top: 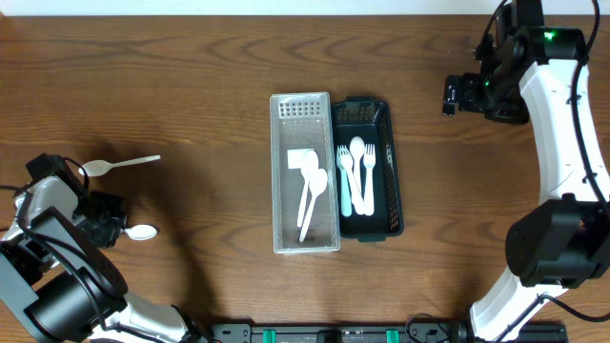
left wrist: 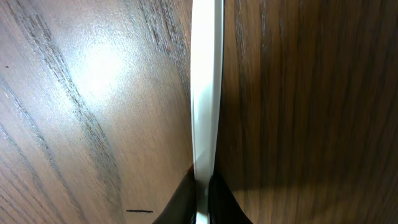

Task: Pack container
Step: 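Move left gripper to a third spoon and grasp its handle, then carry the third spoon and release it into the clear tray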

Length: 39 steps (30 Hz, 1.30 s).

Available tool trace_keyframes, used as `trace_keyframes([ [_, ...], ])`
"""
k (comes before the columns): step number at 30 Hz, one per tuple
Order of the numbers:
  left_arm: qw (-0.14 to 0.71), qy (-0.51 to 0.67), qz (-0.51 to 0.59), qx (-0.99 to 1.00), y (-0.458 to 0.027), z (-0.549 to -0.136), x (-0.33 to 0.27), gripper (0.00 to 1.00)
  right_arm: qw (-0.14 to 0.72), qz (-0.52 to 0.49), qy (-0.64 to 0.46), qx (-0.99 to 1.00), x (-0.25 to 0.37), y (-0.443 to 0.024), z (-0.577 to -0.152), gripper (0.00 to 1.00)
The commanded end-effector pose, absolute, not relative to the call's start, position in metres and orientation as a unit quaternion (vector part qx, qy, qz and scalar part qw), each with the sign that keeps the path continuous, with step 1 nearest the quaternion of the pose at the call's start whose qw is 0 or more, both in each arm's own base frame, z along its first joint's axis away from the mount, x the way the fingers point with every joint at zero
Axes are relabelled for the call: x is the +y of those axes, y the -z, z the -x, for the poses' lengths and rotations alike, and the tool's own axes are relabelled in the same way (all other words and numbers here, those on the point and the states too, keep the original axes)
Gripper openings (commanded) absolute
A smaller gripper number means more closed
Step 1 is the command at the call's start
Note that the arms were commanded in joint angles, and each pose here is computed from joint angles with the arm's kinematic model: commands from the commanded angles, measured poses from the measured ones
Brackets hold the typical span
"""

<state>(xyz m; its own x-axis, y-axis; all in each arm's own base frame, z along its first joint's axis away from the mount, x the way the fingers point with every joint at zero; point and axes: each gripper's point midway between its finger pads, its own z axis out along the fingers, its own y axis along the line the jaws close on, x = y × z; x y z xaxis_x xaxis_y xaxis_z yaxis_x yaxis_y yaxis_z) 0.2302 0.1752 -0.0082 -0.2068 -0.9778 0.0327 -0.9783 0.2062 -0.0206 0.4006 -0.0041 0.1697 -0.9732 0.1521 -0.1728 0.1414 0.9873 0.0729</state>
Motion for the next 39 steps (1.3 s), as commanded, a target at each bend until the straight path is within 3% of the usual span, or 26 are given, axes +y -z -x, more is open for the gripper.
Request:
trace_keyframes([
  [1, 0.065, -0.034, -0.615, -0.785, 0.032, -0.211, 0.153, 0.06, 0.086, -0.072, -0.027, 0.993, -0.008, -0.167, -0.400, 0.99],
  [6, -0.003, -0.076, -0.593, -0.801, -0.006, -0.248, 0.153, 0.06, 0.086, -0.072, -0.027, 0.993, -0.008, -0.167, -0.400, 0.99],
  [10, -0.098, -0.108, -0.506, -0.850, -0.063, -0.289, 0.130, 0.06, 0.086, -0.072, -0.027, 0.993, -0.008, -0.167, -0.400, 0.99],
  [15, -0.218, -0.132, -0.346, -0.903, -0.145, -0.324, 0.052, 0.06, 0.086, -0.072, -0.027, 0.993, -0.008, -0.167, -0.400, 0.99],
  [20, -0.277, -0.174, -0.202, -0.923, -0.188, -0.328, -0.037, 0.06, 0.086, -0.072, -0.027, 0.993, -0.008, -0.167, -0.400, 0.99],
  [25, -0.264, -0.173, -0.053, -0.947, -0.183, -0.313, -0.110, 0.06, 0.086, -0.072, -0.027, 0.993, -0.008, -0.167, -0.400, 0.99],
  [31, -0.207, -0.141, 0.095, -0.963, -0.140, -0.294, -0.171, 0.06, 0.085, -0.072, -0.027, 0.993, -0.008, -0.167, -0.400, 0.99],
  [39, -0.140, -0.114, 0.170, -0.969, -0.082, -0.288, -0.197, 0.06, 0.084, -0.072, -0.027, 0.993, -0.008, -0.167, -0.399, 0.99],
])
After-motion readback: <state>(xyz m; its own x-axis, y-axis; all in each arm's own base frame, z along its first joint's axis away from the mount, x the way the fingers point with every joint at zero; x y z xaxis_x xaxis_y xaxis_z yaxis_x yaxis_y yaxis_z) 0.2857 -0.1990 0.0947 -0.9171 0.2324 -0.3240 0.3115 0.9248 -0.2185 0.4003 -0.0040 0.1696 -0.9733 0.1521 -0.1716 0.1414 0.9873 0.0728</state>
